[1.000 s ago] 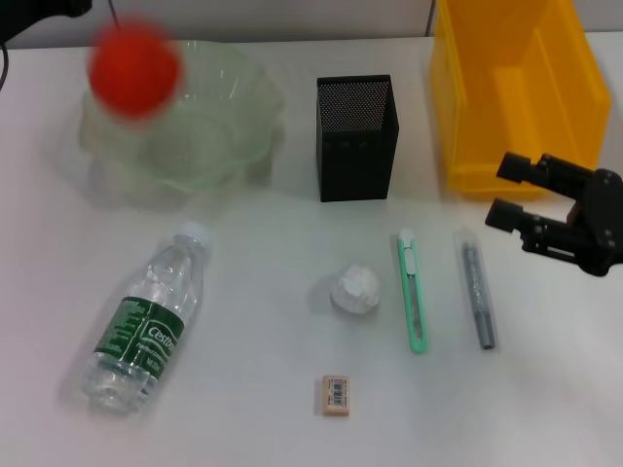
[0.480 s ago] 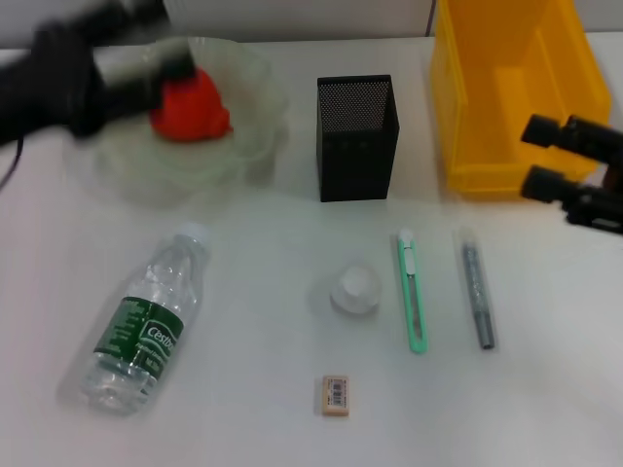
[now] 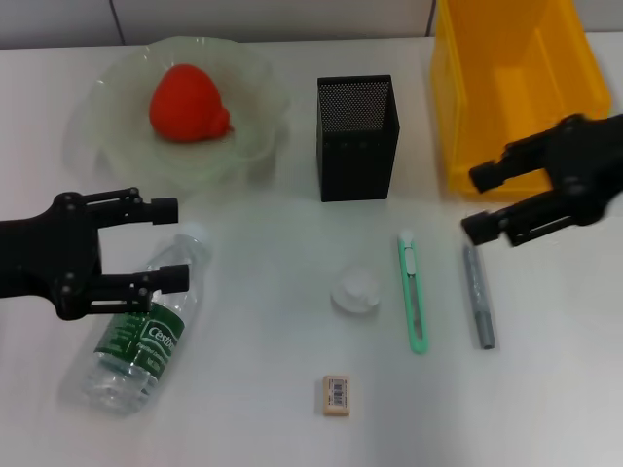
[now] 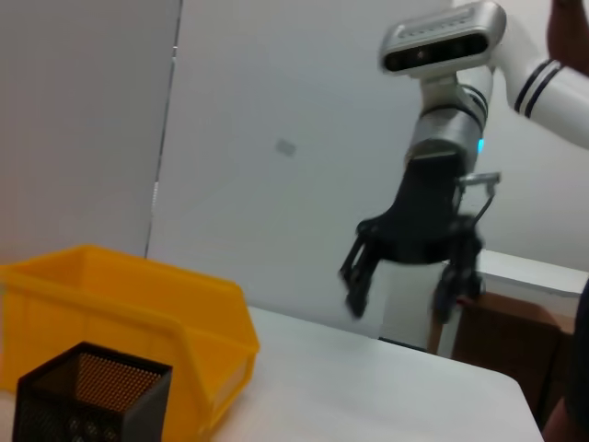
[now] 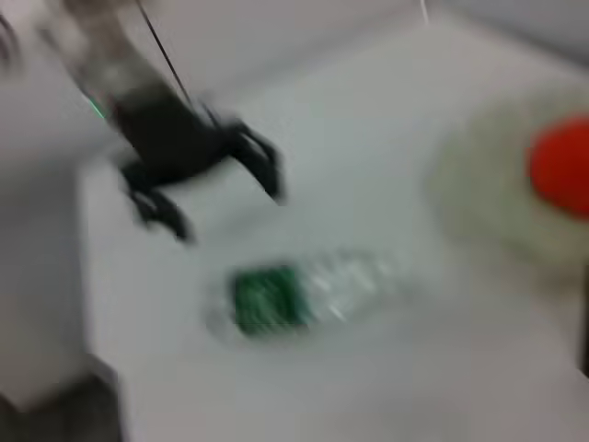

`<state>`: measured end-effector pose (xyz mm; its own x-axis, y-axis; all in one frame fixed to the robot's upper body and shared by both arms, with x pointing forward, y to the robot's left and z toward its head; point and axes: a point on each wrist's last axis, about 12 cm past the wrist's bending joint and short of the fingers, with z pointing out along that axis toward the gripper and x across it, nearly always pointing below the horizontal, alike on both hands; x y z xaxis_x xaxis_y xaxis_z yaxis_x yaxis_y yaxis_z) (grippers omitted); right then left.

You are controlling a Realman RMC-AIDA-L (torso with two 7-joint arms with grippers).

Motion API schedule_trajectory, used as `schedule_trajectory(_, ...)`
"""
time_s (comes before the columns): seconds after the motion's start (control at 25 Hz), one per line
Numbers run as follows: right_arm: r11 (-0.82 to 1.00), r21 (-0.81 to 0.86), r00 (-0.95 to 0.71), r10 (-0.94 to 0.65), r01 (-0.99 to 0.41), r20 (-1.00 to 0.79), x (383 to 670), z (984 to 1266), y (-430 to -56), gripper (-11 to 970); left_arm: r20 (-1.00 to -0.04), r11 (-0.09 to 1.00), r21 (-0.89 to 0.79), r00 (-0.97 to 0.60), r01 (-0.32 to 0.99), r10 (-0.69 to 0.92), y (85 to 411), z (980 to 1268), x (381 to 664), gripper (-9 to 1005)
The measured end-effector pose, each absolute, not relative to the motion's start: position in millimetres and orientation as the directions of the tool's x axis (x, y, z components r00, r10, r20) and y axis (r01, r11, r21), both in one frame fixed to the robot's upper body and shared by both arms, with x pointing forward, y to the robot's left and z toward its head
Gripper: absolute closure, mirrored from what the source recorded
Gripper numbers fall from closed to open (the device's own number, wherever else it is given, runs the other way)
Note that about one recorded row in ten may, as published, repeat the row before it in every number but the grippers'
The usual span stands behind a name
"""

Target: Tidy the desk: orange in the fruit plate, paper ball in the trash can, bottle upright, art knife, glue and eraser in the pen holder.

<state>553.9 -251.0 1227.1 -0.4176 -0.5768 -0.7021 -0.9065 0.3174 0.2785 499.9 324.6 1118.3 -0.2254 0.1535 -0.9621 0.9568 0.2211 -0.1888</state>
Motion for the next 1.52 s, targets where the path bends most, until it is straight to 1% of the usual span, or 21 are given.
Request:
schedule_trajectory(0.08, 0.348, 0.247, -0.423, -0.651, -0.904, -0.631, 565.1, 1224.1, -232.9, 195, -0.961, 0.240, -0.195, -0.234, 0.951, 0.148, 328.8, 1115.9, 495.8, 209)
schedule_trajectory(0.12, 0.346, 0.213, -0.404, -0.718, -0.914, -0.567, 574.4, 1215.7, -211.7, 195, -0.960, 0.243, -0.197, -0.236, 0.950, 0.147, 329.5, 1115.3, 494.8, 210)
schedule_trajectory(0.16, 0.346, 0.213, -0.404, -0.718, -0.914, -0.567, 574.4, 1215.7, -211.7, 195, -0.960, 0.245, -0.198, -0.239, 0.949, 0.146, 329.9, 1114.7, 494.0, 210)
schedule_trajectory(0.2, 0.344, 0.198, -0.395, -0.742, -0.918, -0.541, 578.2, 1210.4, -201.7, 195, -0.960, 0.247, -0.200, -0.240, 0.948, 0.146, 330.2, 1114.2, 493.4, 211)
schedule_trajectory(0.28, 0.347, 0.184, -0.391, -0.770, -0.920, -0.504, 583.8, 1197.3, -183.1, 195, -0.959, 0.250, -0.204, -0.245, 0.946, 0.144, 330.8, 1113.0, 492.1, 213)
schedule_trajectory(0.32, 0.351, 0.170, -0.388, -0.790, -0.921, -0.475, 588.4, 1182.5, -166.8, 195, -0.958, 0.251, -0.207, -0.247, 0.946, 0.144, 331.1, 1112.6, 491.6, 213)
schedule_trajectory(0.36, 0.351, 0.170, -0.388, -0.790, -0.921, -0.475, 588.4, 1182.5, -166.8, 195, -0.958, 0.252, -0.208, -0.249, 0.945, 0.143, 331.3, 1112.2, 491.3, 214)
schedule_trajectory(0.52, 0.336, 0.147, -0.366, -0.824, -0.930, -0.433, 593.5, 1157.2, -142.7, 196, -0.956, 0.259, -0.214, -0.256, 0.942, 0.143, 331.2, 1110.1, 490.5, 217)
schedule_trajectory(0.56, 0.336, 0.147, -0.366, -0.824, -0.930, -0.433, 593.5, 1157.2, -142.7, 196, -0.956, 0.260, -0.214, -0.257, 0.941, 0.143, 331.1, 1109.8, 490.4, 218)
schedule_trajectory(0.72, 0.314, 0.111, -0.331, -0.851, -0.943, -0.408, 590.2, 1138.2, -121.9, 196, -0.952, 0.270, -0.222, -0.268, 0.937, 0.148, 329.0, 1106.0, 490.1, 220)
schedule_trajectory(0.88, 0.295, 0.104, -0.312, -0.867, -0.950, -0.388, 587.4, 1129.5, -112.8, 196, -0.947, 0.273, -0.230, -0.280, 0.934, 0.160, 327.2, 1102.5, 489.3, 223)
schedule_trajectory(0.92, 0.290, 0.102, -0.307, -0.875, -0.952, -0.376, 587.3, 1126.6, -109.9, 227, -0.945, 0.271, -0.232, -0.283, 0.934, 0.166, 326.7, 1101.7, 489.4, 224)
schedule_trajectory(1.16, 0.287, 0.104, -0.304, -0.867, -0.952, -0.395, 586.1, 1129.7, -108.5, 397, -0.944, 0.273, -0.232, -0.284, 0.933, 0.170, 326.2, 1101.2, 490.0, 228)
schedule_trajectory(1.28, 0.285, 0.112, -0.306, -0.855, -0.952, -0.418, 582.8, 1140.8, -114.4, 468, -0.943, 0.279, -0.233, -0.287, 0.932, 0.170, 326.8, 1100.6, 489.8, 230)
schedule_trajectory(1.32, 0.308, 0.121, -0.328, -0.820, -0.944, -0.469, 580.9, 1159.2, -128.4, 492, -0.943, 0.287, -0.235, -0.290, 0.929, 0.167, 329.0, 1101.4, 489.9, 231)
schedule_trajectory(1.36, 0.308, 0.121, -0.328, -0.820, -0.944, -0.469, 580.9, 1159.2, -128.4, 492, -0.943, 0.287, -0.235, -0.290, 0.929, 0.167, 329.0, 1101.4, 489.9, 232)
schedule_trajectory(1.48, 0.393, 0.100, -0.376, -0.729, -0.914, -0.572, 580.2, 1190.6, -165.4, 493, -0.943, 0.296, -0.236, -0.292, 0.926, 0.162, 331.0, 1102.0, 490.0, 234)
schedule_trajectory(1.52, 0.486, 0.083, -0.415, -0.629, -0.870, -0.657, 580.8, 1207.4, -201.2, 494, -0.942, 0.300, -0.237, -0.294, 0.924, 0.160, 332.4, 1102.2, 489.5, 235)
